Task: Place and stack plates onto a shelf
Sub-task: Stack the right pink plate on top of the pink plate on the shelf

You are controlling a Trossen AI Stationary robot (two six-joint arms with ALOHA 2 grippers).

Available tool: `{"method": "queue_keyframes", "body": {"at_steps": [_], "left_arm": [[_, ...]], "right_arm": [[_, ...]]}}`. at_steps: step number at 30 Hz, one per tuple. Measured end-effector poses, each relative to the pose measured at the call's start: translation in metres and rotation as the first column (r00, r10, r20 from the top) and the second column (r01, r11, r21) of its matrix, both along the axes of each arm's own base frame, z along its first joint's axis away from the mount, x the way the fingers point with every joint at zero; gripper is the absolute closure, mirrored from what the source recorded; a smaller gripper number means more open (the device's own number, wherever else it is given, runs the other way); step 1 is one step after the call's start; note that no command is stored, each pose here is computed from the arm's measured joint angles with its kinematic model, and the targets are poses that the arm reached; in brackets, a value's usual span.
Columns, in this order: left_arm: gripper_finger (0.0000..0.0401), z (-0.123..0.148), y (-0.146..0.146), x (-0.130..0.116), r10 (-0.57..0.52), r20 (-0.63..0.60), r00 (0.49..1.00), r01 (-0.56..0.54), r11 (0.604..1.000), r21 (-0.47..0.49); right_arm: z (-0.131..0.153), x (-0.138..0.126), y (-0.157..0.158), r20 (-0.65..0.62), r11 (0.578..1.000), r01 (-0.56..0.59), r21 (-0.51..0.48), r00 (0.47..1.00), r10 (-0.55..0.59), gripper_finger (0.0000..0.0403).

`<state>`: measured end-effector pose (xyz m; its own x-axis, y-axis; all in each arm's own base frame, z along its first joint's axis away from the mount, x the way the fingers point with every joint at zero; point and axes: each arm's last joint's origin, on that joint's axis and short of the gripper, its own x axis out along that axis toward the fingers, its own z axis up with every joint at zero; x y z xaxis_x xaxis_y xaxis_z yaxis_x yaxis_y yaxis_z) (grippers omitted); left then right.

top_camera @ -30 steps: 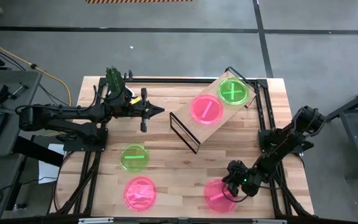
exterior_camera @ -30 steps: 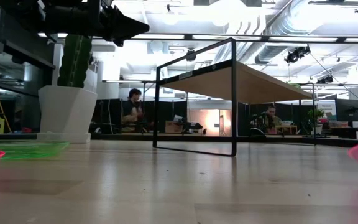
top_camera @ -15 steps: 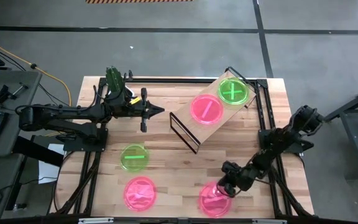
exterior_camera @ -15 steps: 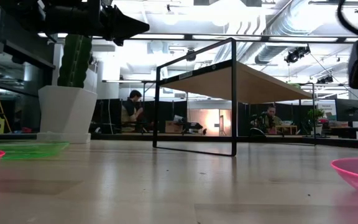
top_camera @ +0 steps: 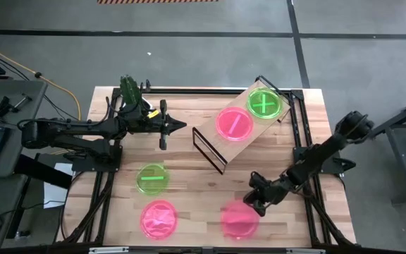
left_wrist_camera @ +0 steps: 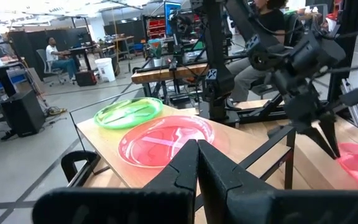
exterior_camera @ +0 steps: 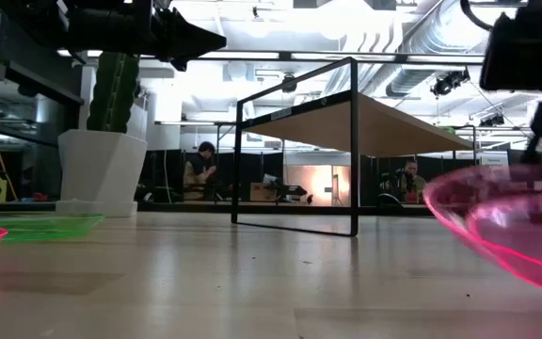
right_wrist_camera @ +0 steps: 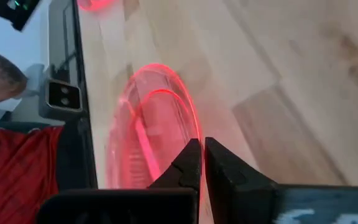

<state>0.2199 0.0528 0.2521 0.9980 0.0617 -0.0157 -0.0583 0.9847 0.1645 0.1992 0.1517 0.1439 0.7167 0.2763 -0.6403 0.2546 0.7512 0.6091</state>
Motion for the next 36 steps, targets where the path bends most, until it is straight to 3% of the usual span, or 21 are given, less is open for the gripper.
{"method": "queue_keyframes", "body": {"at_steps": [17, 26, 30, 36], "left_arm": [[0.0401, 0.0, 0.0, 0.0, 0.0, -0.004, 1.0, 0.0, 1.0, -0.001], [0.0401, 0.0, 0.0, 0.0, 0.0, -0.003, 1.0, 0.0, 1.0, -0.001], [0.0401, 0.0, 0.0, 0.0, 0.0, -0.003, 1.0, 0.0, 1.0, -0.001], [0.0401, 0.0, 0.0, 0.0, 0.0, -0.003, 1.0, 0.0, 1.0, -0.001]], "right_arm": [[0.049, -0.02, -0.023, 0.184, 0.99, 0.063, -0.126, 0.982, -0.039, 0.0403], [0.086, -0.023, -0.039, 0.436, 0.965, 0.141, -0.219, 0.9, -0.033, 0.0403], [0.106, -0.027, -0.055, 0.556, 0.917, 0.262, -0.302, 0.829, -0.054, 0.0403], [0.136, -0.034, -0.088, 0.691, 0.762, 0.528, -0.375, 0.707, -0.15, 0.0403]]}}
